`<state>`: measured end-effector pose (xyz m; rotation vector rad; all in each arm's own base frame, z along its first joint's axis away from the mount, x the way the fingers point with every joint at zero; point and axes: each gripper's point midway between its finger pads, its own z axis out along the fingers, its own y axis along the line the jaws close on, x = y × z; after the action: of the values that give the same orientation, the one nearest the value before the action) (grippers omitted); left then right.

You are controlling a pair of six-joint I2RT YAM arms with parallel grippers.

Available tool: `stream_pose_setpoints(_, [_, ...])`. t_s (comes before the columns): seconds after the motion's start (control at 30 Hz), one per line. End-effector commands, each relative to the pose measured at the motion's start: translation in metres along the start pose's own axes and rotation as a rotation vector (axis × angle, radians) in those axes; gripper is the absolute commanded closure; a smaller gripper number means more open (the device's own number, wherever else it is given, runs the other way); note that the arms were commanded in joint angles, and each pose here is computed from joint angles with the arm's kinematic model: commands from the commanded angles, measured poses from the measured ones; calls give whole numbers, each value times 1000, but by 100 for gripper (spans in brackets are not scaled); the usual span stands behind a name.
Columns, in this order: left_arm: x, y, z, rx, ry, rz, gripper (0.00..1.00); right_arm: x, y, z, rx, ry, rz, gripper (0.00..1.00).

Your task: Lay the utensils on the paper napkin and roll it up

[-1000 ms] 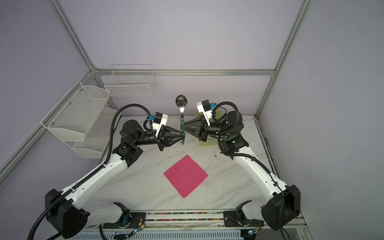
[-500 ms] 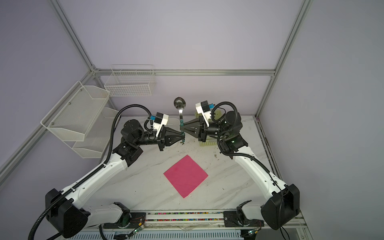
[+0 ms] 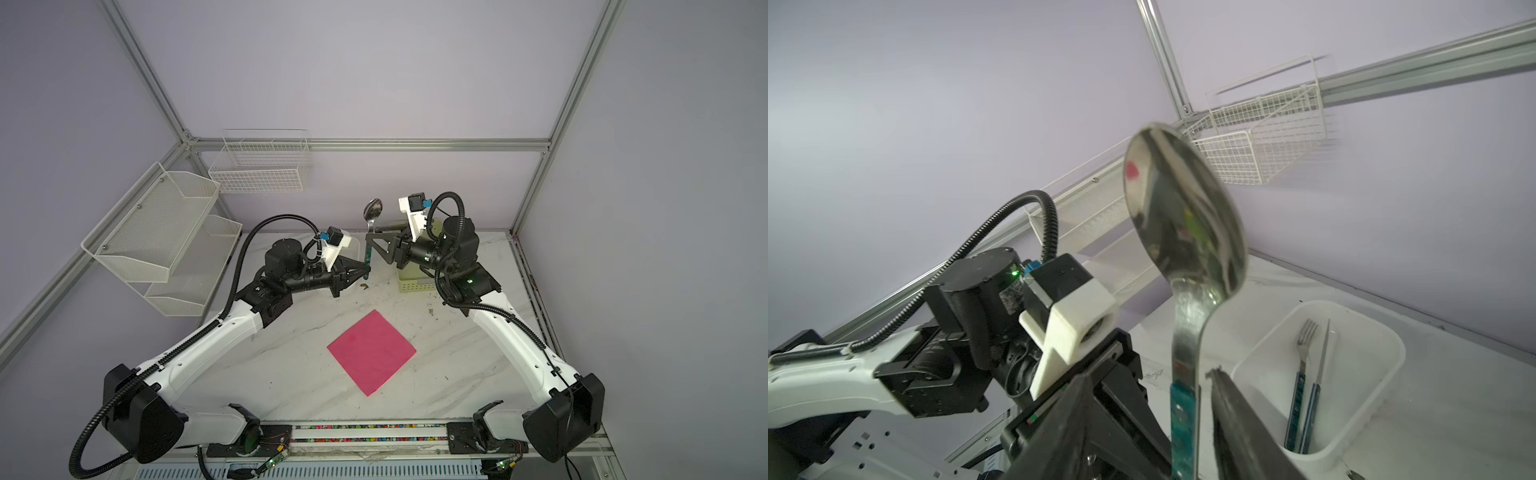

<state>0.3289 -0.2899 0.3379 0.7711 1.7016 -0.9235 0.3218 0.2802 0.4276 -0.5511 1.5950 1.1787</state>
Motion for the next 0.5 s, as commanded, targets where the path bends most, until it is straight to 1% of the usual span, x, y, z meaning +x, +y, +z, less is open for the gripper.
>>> stream_pose_setpoints(0.0, [-60, 14, -15, -148, -116, 79, 100, -5, -20, -5, 136, -33, 24, 49])
stream_pose_setpoints(0.03, [-60, 17, -16, -167, -116, 74, 100, -6, -24, -5, 160, -44, 34, 38])
stream_pose_setpoints(0.07, [-60, 20, -16, -184, -115, 66, 100, -5, -32, -5, 205, -55, 66, 36])
stream_pose_setpoints(0.13, [-60, 24, -15, -203, -114, 50, 100, -3, -53, -9, 323, -88, 154, 36])
stream_pose_setpoints(0.17, [-59, 26, -14, -207, -106, 40, 100, -1, -58, -9, 345, -96, 187, 37])
stream_pose_setpoints(0.37, [-56, 33, -10, -236, -90, 0, 100, 1, -51, 2, 338, -118, 230, 45])
stream_pose_setpoints(0.47, [-55, 34, -7, -229, -80, -9, 100, 11, -52, 19, 323, -59, 241, 47])
